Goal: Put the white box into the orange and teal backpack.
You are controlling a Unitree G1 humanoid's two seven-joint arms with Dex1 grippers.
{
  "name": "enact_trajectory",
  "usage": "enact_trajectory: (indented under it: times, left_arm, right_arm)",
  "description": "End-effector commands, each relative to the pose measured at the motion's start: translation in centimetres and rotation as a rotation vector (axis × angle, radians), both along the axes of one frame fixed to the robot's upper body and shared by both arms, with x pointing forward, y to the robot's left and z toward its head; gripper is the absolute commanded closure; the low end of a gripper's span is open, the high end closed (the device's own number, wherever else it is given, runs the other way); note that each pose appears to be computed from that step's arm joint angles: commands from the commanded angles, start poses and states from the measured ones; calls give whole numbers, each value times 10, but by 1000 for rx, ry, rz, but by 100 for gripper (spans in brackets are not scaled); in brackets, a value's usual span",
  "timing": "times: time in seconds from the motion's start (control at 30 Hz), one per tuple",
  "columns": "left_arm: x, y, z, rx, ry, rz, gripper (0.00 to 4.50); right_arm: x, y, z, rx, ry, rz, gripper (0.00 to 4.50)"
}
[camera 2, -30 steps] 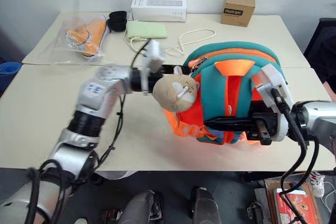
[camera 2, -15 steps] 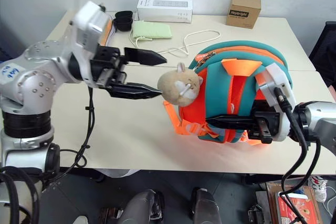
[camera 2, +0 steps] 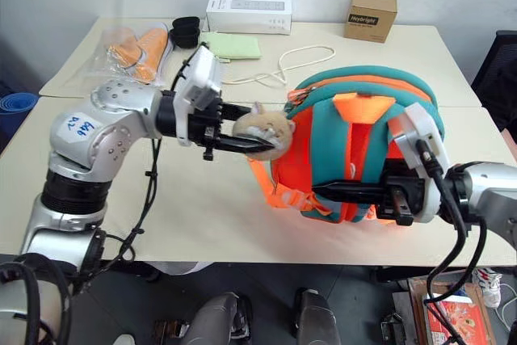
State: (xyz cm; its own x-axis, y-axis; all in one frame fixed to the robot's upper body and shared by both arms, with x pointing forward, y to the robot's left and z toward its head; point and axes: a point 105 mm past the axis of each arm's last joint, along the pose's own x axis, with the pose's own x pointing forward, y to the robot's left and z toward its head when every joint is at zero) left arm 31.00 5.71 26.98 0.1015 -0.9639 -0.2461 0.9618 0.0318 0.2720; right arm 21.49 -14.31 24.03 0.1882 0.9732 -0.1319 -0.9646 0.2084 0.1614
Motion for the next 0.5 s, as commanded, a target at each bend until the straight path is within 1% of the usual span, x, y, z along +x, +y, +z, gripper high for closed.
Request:
enact_trajectory:
  times: [0.03,0.07,0.1,0.13,0.23,0.33,0.47,0.5]
  left_arm:
    - [13,24,20,37,-116,59,315]
    - [18,31,20,56,-128,86,328]
    - [22,36,21,70,-135,102,328]
    - [32,46,19,111,-172,149,328]
    - [46,65,3,246,-247,192,328]
    - [46,65,-18,275,-209,157,328]
    - [44,45,-67,337,-184,97,328]
    - [43,41,-74,342,-182,86,328]
  right_arm:
    - [-5,-4,9,29,-55,-13,450]
    - [-5,-5,9,31,-53,-19,450]
    - [-6,-6,9,33,-53,-23,450]
    - [-7,-8,9,36,-51,-29,450]
    - [-7,-12,7,39,-52,-46,450]
    - [-5,-15,5,33,-57,-68,450]
    - [2,-19,3,43,-65,-107,450]
    - [3,-19,3,45,-65,-108,450]
